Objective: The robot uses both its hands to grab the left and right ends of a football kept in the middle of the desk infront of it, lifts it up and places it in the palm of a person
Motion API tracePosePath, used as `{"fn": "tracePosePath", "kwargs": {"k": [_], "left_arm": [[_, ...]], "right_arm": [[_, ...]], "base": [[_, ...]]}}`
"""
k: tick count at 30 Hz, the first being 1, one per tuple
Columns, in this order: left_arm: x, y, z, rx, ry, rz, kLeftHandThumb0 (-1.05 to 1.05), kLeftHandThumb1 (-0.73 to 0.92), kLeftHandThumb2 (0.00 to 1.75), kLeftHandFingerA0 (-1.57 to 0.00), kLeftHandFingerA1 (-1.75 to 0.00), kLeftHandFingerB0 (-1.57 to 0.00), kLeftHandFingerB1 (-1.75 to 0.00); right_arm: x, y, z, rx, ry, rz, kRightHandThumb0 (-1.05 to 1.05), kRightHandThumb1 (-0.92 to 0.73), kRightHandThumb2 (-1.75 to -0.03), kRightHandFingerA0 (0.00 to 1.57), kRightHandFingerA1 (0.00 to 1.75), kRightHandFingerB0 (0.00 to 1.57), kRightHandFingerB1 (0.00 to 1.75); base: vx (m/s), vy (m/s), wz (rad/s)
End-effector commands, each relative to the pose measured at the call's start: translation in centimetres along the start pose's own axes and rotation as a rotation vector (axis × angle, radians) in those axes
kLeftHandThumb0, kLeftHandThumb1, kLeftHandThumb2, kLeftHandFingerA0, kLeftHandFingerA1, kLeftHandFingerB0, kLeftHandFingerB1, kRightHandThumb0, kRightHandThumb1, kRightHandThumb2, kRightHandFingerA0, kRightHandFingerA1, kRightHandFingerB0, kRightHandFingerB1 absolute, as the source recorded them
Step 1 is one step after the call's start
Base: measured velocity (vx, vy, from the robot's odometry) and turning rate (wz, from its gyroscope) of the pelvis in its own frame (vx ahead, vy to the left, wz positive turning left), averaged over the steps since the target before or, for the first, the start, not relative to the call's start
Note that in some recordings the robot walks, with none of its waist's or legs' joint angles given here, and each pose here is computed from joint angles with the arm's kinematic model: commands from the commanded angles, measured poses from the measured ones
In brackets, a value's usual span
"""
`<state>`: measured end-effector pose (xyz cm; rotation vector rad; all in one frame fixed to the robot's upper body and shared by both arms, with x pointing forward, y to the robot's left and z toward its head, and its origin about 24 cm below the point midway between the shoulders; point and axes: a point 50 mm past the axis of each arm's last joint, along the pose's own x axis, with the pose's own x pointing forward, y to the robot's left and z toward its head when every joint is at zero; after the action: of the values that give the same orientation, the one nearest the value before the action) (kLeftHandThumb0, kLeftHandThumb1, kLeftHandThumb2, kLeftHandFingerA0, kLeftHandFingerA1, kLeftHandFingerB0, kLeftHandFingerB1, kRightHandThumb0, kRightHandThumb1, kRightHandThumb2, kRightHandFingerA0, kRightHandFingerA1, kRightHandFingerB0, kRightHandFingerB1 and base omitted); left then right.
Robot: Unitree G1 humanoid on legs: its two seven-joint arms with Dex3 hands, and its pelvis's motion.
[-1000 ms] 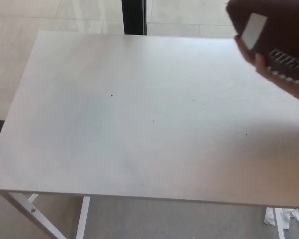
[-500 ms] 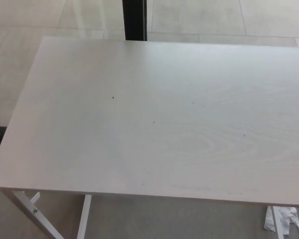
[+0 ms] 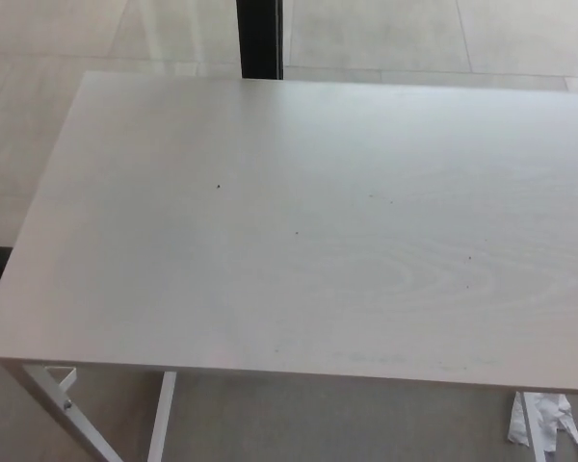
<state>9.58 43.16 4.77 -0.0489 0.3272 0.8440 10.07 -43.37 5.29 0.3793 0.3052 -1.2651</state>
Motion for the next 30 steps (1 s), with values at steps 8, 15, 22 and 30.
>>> {"fn": "tracePosePath", "kwargs": {"k": [8,15,22,30], "left_arm": [[-0.2,-1.9,-5.4,0.092,0.231,-0.199,-0.84,0.66,1.06,-0.64,-0.7,-0.26,-0.6],[-0.1,-0.7,-6.2,0.185,0.297,-0.171,-0.75,0.78,0.63,-0.51,-0.65,-0.26,-0.52],[0.7,-1.6,-5.4,0.234,0.24,-0.21,-0.8,0.74,0.62,-0.6,-0.63,-0.36,-0.54],[0.6,-2.0,-4.7,0.22,0.215,-0.235,-0.78,0.74,0.62,-0.58,-0.65,-0.38,-0.51]], "right_arm": [[2.9,-3.8,-0.6,-0.36,-0.008,0.17,-0.74,-0.72,-0.61,0.06,0.67,0.0,0.42],[2.1,-3.5,-0.5,-0.646,-0.043,0.345,-0.98,-0.65,-1.02,0.32,0.73,0.06,0.37],[2.4,-2.7,-0.8,-0.653,-0.028,0.384,-0.87,-0.74,-0.63,0.45,0.86,0.01,0.44],[2.4,-3.2,-1.2,-0.832,0.055,0.408,-1.05,-0.71,-1.13,0.31,0.76,0.02,0.34]], "base": [[0.02,-0.002,0.01],[0.0,0.0,0.0],[0.0,0.0,0.0],[0.0,0.0,0.0]]}}
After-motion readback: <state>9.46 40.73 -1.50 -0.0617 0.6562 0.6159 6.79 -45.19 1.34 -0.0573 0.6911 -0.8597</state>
